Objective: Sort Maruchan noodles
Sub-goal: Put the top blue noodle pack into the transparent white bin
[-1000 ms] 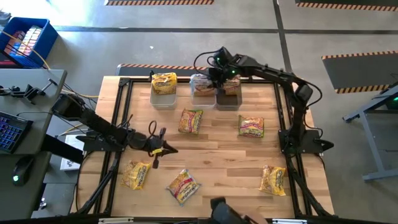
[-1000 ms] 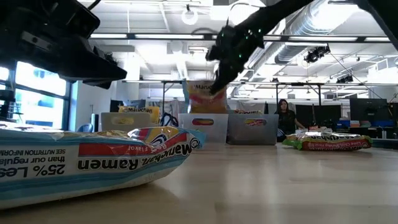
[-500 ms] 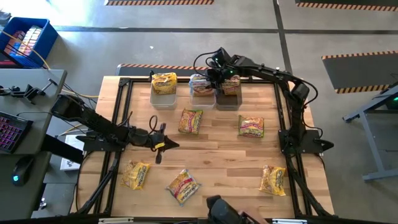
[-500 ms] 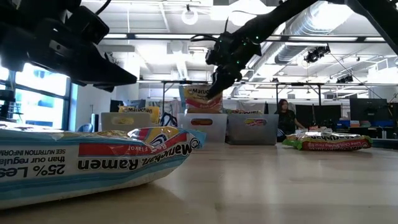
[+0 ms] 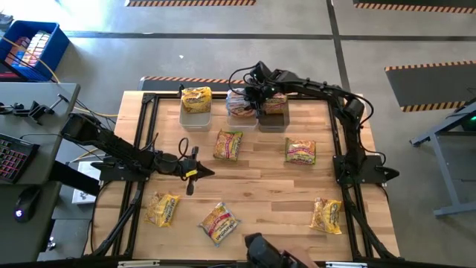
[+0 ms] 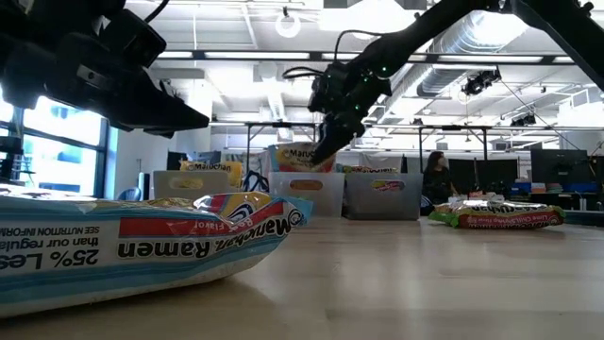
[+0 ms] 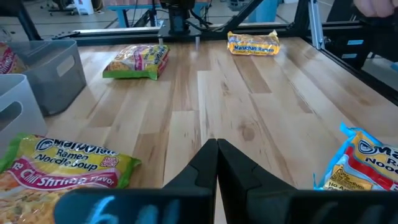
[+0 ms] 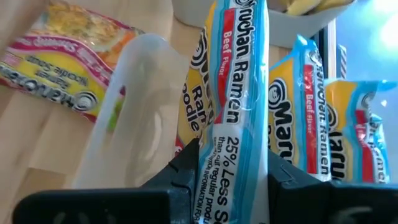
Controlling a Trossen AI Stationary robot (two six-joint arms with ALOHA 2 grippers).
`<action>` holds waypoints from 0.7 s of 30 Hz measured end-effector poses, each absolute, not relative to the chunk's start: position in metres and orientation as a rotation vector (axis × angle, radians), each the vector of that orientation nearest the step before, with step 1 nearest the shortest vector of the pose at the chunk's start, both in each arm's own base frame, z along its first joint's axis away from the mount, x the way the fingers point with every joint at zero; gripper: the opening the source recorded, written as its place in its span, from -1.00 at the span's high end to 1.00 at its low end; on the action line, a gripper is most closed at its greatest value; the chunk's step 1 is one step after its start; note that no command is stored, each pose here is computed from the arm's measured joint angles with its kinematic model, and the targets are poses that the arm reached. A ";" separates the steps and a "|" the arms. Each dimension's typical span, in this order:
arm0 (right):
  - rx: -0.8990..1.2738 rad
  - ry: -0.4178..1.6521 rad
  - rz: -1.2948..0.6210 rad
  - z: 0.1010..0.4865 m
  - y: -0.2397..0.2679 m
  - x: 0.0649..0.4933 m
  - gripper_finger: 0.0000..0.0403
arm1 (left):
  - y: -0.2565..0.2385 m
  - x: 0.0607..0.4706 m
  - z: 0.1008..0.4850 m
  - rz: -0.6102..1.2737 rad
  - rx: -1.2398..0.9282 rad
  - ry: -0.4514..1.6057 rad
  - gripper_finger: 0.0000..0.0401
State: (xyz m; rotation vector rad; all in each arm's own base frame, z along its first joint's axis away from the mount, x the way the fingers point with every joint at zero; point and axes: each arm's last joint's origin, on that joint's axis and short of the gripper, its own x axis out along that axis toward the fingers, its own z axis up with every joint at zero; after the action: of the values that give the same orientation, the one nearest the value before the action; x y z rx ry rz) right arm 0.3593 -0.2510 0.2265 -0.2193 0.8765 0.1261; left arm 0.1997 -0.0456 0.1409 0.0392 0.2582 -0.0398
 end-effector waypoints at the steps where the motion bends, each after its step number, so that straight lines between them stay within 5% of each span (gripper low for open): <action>1: -0.219 0.878 0.126 0.226 -0.251 0.359 0.65 | -0.046 0.200 0.141 -0.040 0.039 0.258 1.00; 21: -0.240 0.931 0.088 0.204 -0.255 0.369 0.64 | -0.046 0.200 0.141 -0.040 0.040 0.259 1.00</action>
State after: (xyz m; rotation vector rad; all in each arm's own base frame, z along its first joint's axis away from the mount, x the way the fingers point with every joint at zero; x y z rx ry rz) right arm 0.3687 -0.2547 0.2042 -0.2398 0.9308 0.0883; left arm 0.1998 -0.0457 0.1409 0.0396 0.2590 -0.0400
